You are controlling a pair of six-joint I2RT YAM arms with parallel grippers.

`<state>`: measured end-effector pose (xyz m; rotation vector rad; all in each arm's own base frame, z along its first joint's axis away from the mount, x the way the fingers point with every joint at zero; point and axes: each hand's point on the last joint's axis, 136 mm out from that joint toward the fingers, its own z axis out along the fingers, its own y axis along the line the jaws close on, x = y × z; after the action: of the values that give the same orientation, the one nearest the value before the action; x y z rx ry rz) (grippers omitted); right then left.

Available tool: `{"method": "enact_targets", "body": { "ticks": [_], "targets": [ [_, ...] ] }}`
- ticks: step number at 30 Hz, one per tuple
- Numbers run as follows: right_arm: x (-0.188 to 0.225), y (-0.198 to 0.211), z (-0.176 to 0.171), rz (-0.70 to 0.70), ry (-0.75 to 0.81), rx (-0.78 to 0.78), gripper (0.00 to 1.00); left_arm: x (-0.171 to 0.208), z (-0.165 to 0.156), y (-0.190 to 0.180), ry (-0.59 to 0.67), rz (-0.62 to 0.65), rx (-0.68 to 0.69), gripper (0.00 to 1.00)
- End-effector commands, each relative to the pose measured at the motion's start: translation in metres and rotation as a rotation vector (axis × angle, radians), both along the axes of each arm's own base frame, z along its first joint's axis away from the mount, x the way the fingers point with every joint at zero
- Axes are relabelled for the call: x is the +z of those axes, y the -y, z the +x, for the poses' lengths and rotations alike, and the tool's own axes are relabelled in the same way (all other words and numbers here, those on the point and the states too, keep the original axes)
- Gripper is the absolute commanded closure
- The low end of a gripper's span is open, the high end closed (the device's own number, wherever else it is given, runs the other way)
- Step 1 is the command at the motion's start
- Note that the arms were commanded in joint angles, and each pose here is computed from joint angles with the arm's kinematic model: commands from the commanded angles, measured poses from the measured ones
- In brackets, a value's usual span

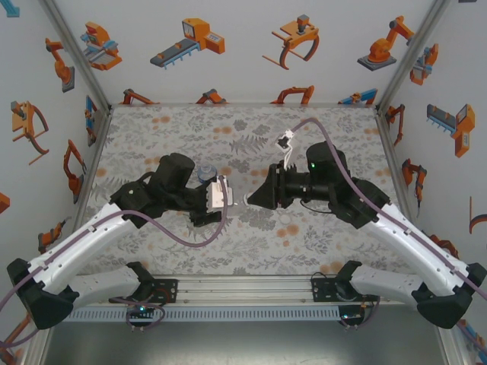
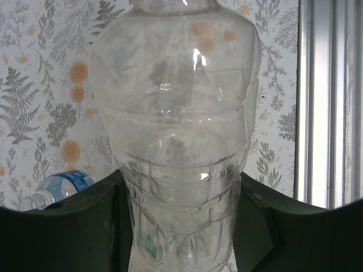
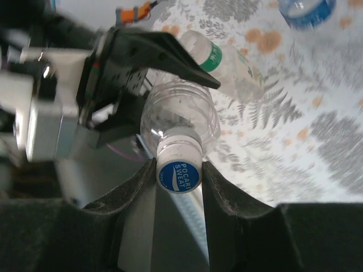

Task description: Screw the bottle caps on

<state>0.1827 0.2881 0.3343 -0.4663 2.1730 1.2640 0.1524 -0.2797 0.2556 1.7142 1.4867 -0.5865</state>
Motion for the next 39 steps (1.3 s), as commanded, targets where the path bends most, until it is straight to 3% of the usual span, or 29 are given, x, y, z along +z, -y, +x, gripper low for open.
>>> {"method": "enact_targets", "body": {
  "ticks": [1, 8, 12, 17, 24, 28, 33, 39],
  "targets": [
    [-0.047, 0.005, 0.024, 0.032, -0.416, -0.331, 0.97, 0.054, 0.001, 0.025, 0.123, -0.211, -0.073, 1.0],
    [-0.049, -0.002, 0.033, 0.079, -0.473, -0.377, 0.84, 0.051, 0.01, 0.027, 0.147, -0.209, -0.046, 1.0],
    [-0.039, 0.004, 0.036, 0.055, -0.392, -0.382, 0.67, 0.049, 0.009, 0.025, 0.143, -0.198, -0.047, 1.0],
    [-0.023, 0.001, 0.036, 0.043, -0.31, -0.323, 0.39, 0.043, 0.004, 0.022, 0.124, -0.179, -0.056, 1.0],
    [0.036, 0.008, 0.041, 0.057, -0.049, -0.24, 0.32, 0.038, -0.002, 0.014, 0.114, -0.154, -0.055, 1.0],
    [0.065, 0.008, 0.038, 0.034, 0.152, -0.143, 0.35, 0.039, -0.004, 0.012, 0.104, -0.154, -0.053, 1.0],
    [0.097, 0.003, 0.012, -0.017, 0.521, 0.1, 0.35, 0.043, -0.01, 0.011, 0.089, -0.171, -0.073, 1.0],
    [0.115, 0.005, -0.048, 0.014, 0.913, 0.453, 0.34, 0.048, -0.021, 0.011, 0.074, -0.193, -0.115, 1.0]
  ]
}}
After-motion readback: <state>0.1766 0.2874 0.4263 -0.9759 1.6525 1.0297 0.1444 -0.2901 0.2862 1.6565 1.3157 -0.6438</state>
